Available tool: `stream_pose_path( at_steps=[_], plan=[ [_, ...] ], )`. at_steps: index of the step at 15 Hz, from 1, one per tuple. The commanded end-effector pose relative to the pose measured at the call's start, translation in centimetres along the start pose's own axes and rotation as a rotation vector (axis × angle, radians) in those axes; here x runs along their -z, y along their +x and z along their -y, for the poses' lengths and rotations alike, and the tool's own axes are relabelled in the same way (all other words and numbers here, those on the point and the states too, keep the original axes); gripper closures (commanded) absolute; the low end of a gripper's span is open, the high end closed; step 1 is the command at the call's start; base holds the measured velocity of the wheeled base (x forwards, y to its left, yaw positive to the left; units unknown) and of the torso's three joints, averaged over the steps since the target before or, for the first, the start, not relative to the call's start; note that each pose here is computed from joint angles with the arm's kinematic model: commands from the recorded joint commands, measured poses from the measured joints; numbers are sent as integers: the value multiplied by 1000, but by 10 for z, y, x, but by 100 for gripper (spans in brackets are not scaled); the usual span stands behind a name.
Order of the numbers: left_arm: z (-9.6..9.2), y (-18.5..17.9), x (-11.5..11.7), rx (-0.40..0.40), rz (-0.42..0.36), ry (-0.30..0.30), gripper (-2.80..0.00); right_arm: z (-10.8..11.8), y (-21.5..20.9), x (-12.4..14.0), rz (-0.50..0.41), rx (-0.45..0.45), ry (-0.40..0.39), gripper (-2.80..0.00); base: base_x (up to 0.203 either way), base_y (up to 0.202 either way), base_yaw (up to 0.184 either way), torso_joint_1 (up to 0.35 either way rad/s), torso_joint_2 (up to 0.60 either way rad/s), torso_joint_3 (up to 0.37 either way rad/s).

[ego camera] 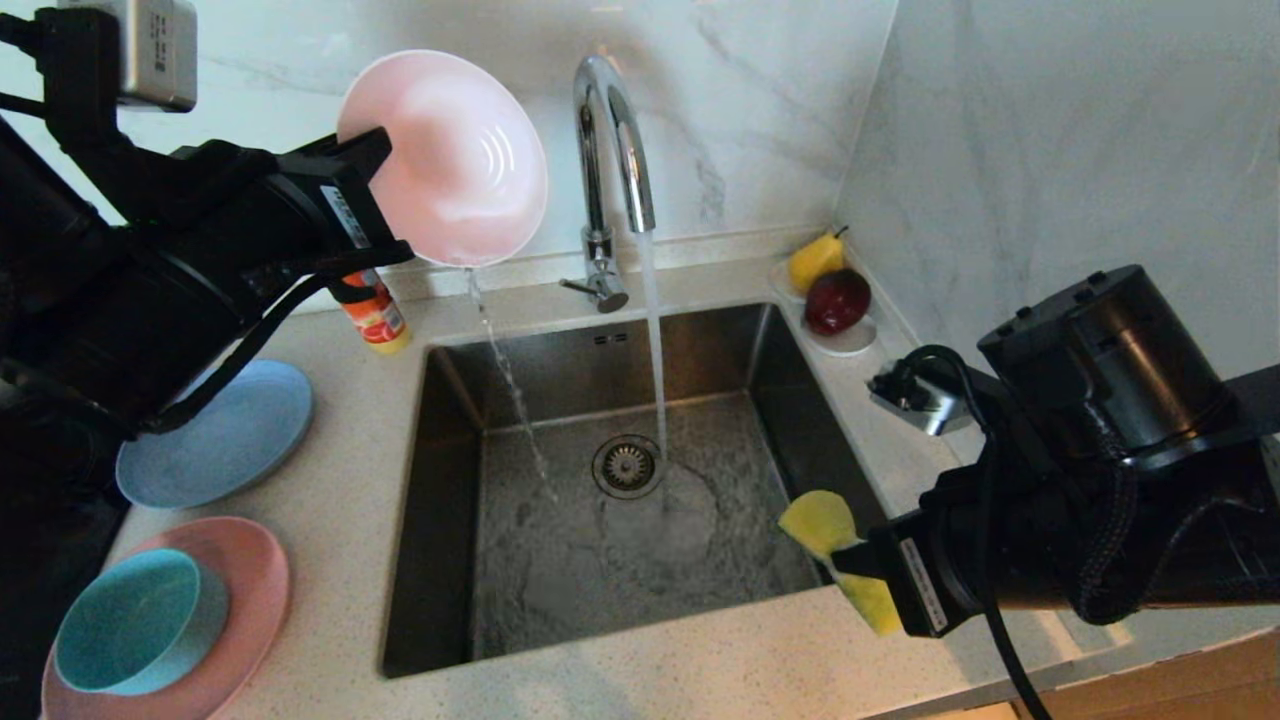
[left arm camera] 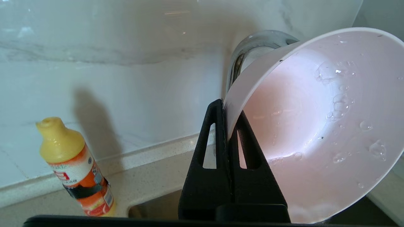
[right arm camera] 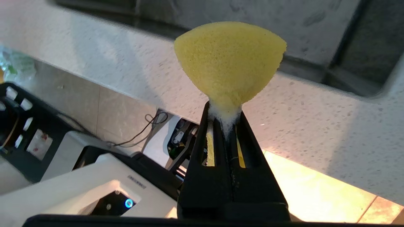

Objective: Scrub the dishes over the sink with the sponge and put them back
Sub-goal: Wash the bowl, then wipe the bowl

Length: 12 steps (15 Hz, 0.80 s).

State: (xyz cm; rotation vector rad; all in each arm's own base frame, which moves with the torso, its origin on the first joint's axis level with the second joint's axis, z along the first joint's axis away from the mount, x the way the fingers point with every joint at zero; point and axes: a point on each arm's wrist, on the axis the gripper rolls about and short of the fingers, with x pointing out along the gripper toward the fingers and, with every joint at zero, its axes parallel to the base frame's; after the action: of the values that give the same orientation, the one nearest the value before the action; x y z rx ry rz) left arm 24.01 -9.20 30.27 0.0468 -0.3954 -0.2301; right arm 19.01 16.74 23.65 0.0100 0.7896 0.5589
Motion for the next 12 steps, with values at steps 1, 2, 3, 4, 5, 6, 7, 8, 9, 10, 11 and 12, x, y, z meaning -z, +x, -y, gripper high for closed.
stream_pose_path(
  at_steps=[1,2,3,4,5,6,7,8,9,10,11,12],
  plan=[
    [0,-7,7,11,-101,8,0,-3,-4,-1,12,-12,-5,0,0,0,0,0,0,0],
    [1,-11,14,21,-189,-4,0,-4,-5,-2,18,-18,-8,0,0,0,0,0,0,0],
    [1,-14,21,24,-278,-22,0,-6,-7,-2,24,-25,-12,0,0,0,0,0,0,0],
    [1,-18,26,23,-382,-48,0,-8,-11,-2,34,-37,-18,0,0,0,0,0,0,0],
    [0,-23,28,17,-483,-81,0,-12,-15,-2,42,-55,-27,0,0,0,0,0,0,0],
    [-2,-29,26,9,-561,-116,0,-14,-17,-2,47,-72,-34,0,0,0,0,0,0,0],
    [-3,-37,21,13,-641,-146,0,-20,-22,-5,59,-101,-43,0,0,0,0,0,0,0],
    [-4,-46,16,25,-687,-171,0,-24,-26,-8,66,-137,-52,0,0,0,0,0,0,0],
    [-3,-50,16,43,-703,-179,0,-28,-29,-10,64,-180,-59,0,0,0,0,0,0,0],
    [1,-54,17,60,-711,-174,0,-31,-33,-12,56,-206,-64,0,0,0,0,0,0,0],
    [5,-57,19,75,-721,-170,0,-34,-37,-13,44,-227,-70,0,0,0,0,0,0,0],
    [10,-61,23,92,-739,-163,0,-38,-40,-16,32,-251,-74,0,0,0,0,0,0,0]
  ],
)
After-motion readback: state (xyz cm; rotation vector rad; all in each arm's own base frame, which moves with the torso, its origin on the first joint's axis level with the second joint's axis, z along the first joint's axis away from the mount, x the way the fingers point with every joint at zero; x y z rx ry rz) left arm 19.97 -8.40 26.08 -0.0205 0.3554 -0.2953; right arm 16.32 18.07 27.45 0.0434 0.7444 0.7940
